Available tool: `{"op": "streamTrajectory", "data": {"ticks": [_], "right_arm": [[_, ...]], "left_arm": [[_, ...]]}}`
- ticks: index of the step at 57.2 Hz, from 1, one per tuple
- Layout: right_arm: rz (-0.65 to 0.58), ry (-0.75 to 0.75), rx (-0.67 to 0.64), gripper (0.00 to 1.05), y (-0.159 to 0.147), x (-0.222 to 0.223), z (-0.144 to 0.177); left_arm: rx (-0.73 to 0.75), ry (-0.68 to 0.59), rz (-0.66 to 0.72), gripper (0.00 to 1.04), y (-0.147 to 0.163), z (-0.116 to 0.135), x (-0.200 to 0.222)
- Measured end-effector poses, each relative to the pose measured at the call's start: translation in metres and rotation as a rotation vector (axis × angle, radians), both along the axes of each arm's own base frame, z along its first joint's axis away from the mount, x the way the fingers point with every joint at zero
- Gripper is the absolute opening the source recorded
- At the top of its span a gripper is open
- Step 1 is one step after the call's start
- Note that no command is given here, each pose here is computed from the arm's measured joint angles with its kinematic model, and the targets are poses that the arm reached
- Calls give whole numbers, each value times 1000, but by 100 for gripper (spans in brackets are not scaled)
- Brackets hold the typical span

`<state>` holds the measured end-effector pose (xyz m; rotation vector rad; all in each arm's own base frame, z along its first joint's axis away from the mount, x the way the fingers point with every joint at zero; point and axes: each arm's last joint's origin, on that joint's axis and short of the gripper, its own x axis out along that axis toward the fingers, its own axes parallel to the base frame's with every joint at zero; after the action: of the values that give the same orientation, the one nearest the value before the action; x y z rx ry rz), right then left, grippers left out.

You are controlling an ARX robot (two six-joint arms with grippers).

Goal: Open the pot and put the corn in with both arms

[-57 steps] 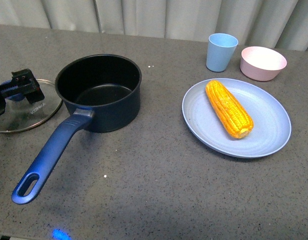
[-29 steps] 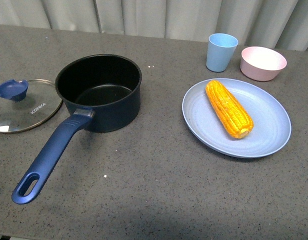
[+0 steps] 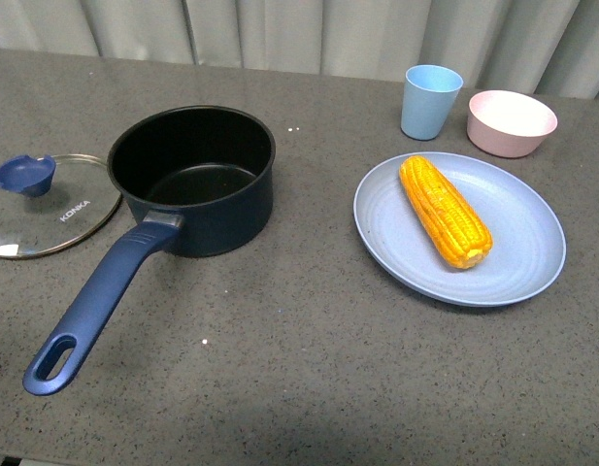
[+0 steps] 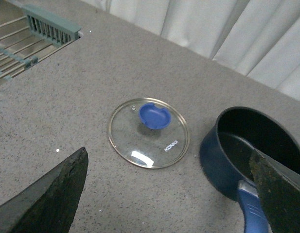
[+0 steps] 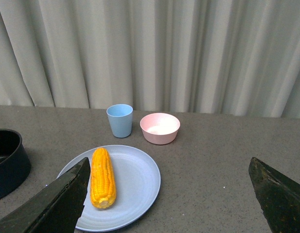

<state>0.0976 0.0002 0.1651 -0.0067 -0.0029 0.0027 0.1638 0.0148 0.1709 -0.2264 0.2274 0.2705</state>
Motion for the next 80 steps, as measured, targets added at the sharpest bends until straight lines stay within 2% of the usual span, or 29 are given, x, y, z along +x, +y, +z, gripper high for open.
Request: {"op": "streamTrajectory", "data": {"ticks": [5, 7, 11, 17, 28, 80], "right_arm": [[0, 0, 0, 95, 0, 0, 0], [0, 0, 0, 95, 0, 0, 0], [0, 0, 0, 95, 0, 0, 0], [0, 0, 0, 95, 0, 0, 0], [0, 0, 0, 95, 0, 0, 0], [0, 0, 0, 95, 0, 0, 0]], "left_arm": [[7, -33, -10, 98, -1, 4, -4], [26, -59, -65, 94, -1, 2, -4], [114, -172, -225, 78, -4, -8, -9], [195, -227, -268, 51, -14, -6, -18], [214, -240, -265, 4, -14, -1, -30], [222, -251, -265, 4, -15, 2, -55]]}}
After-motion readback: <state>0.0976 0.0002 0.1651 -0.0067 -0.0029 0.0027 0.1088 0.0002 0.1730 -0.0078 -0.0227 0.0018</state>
